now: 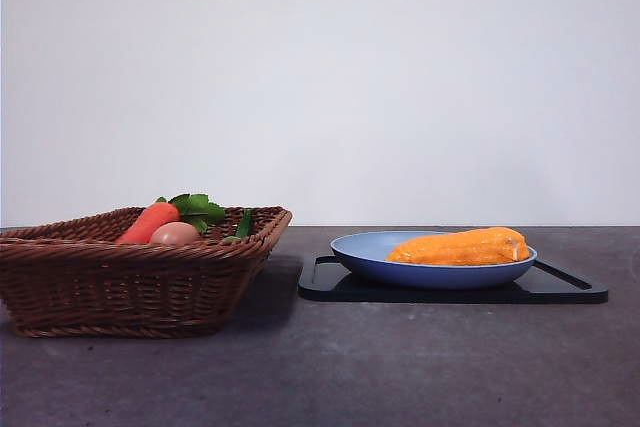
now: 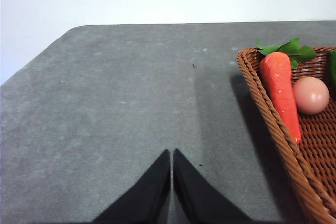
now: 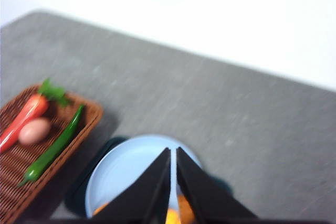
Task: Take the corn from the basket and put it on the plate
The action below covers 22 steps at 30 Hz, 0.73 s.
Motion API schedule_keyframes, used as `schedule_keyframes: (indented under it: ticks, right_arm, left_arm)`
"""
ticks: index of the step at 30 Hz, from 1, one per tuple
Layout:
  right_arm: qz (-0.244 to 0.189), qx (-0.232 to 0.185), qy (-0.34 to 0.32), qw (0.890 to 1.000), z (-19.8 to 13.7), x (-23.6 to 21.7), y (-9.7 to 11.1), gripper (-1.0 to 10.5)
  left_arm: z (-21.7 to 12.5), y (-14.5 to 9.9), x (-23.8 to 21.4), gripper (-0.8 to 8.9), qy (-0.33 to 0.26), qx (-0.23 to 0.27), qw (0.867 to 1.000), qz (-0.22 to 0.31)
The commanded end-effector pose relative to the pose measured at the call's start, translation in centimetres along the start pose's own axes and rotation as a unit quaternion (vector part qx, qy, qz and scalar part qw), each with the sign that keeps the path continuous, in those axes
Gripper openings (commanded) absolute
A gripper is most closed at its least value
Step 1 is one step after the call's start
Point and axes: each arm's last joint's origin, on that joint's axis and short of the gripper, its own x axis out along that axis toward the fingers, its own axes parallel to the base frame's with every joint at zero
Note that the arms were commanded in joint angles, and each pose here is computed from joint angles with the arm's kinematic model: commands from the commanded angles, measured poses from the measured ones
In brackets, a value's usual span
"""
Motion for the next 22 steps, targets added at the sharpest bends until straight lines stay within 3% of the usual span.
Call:
schedule_keyframes:
  ticks: [1, 7, 14, 22]
  right_arm:
    - [-0.026, -0.007, -0.043, 0.999, -1.7, -1.0, -0.6, 0.0]
    - [-0.091, -0.002, -0.141, 0.986, -8.3, -3.0, -1.4, 0.0]
    - [-0.187, -0.001, -0.185, 0.965, -15.7, -3.7, -1.4, 0.0]
    - [-0.219, 0.002, -0.189, 0.957, -20.8, -3.4, -1.1, 0.0]
  left_arm:
    - [-0.9, 0.0, 0.3, 0.08, 0.015, -0.003, 1.0, 0.0]
    - [-0.9, 0.0, 0.3, 0.08, 0.015, -0.003, 1.0, 0.0]
    - [-0.9, 0.0, 0.3, 0.08, 0.015, -0.003, 1.0, 0.0]
    - [-0.9, 0.0, 0.3, 0.08, 0.015, -0.003, 1.0, 0.0]
